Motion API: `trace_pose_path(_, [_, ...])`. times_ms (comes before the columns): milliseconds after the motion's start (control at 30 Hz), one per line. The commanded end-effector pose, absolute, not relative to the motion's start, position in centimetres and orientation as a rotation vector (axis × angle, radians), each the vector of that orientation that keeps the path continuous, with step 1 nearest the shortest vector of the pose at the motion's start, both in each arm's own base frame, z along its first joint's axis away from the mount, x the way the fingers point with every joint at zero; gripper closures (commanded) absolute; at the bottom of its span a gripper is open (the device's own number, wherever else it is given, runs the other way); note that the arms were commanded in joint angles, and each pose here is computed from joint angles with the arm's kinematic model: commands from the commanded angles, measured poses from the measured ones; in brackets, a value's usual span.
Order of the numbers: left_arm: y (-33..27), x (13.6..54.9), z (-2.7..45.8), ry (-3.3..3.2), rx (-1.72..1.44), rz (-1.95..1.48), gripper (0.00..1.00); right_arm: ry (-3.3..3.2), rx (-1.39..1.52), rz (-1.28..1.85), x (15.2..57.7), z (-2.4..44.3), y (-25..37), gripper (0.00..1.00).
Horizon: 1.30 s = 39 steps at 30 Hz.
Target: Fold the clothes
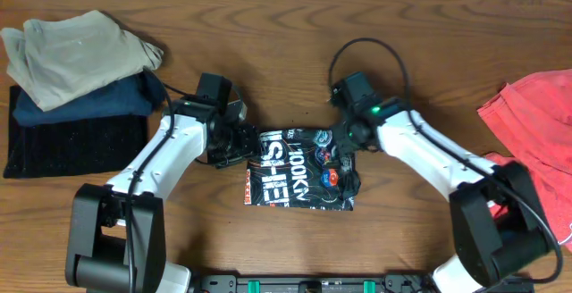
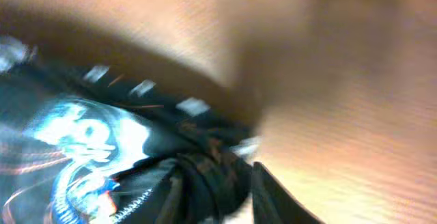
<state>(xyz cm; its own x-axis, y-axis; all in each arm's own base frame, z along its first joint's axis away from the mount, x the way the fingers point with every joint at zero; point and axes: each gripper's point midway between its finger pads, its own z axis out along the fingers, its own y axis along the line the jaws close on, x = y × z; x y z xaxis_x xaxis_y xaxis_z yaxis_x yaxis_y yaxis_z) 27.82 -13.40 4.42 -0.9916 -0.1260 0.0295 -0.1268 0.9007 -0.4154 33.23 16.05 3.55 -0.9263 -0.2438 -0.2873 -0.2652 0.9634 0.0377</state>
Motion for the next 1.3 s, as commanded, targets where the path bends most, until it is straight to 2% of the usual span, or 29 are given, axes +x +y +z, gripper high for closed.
trace_pose_path(0, [-13.3, 27.5, 3.8, -3.05, 0.208, 0.647, 0.37, 2.781, -0.146, 0.074, 35.3, 5.4, 14.0, 0.62])
trace_pose_path(100, [-13.3, 27.5, 3.8, -3.05, 0.208, 0.647, 0.37, 2.845, -0.066, 0.067, 34.2, 5.0, 12.9, 0.59])
trace_pose_path(200, [-13.3, 27.5, 3.8, -3.05, 0.208, 0.647, 0.37, 2.982, -0.05, 0.174, 31.1, 4.6, 13.4, 0.56])
trace_pose_path(467, [-13.3, 27.7, 3.8, -3.059, 0.205, 0.654, 0.37, 3.2, -0.288, 0.552, 24.2, 5.1, 17.1, 0.55])
trace_pose_path(733, [-13.3, 27.7, 3.8, -3.058, 0.205, 0.653, 0.37, 3.19, -0.385, 0.524, 23.3, 4.5, 18.4, 0.55])
trace_pose_path(867, [-13.3, 27.7, 3.8, -3.058, 0.205, 0.654, 0.37, 3.225, -0.206, 0.305, 23.5, 3.6, 16.3, 0.53])
trace_pose_path(967, [-13.3, 27.7, 3.8, -3.058, 0.205, 0.654, 0.37, 3.214, -0.179, 0.243, 23.9, 3.3, 15.7, 0.53])
trace_pose_path(1100, [-13.3, 27.7, 3.8, -3.058, 0.205, 0.654, 0.37, 3.216, -0.182, 0.234, 23.8, 3.2, 15.6, 0.53])
trace_pose_path(1267, [-13.3, 27.7, 3.8, -3.058, 0.205, 0.654, 0.37, 3.239, -0.209, 0.272, 22.6, 2.5, 16.2, 0.56])
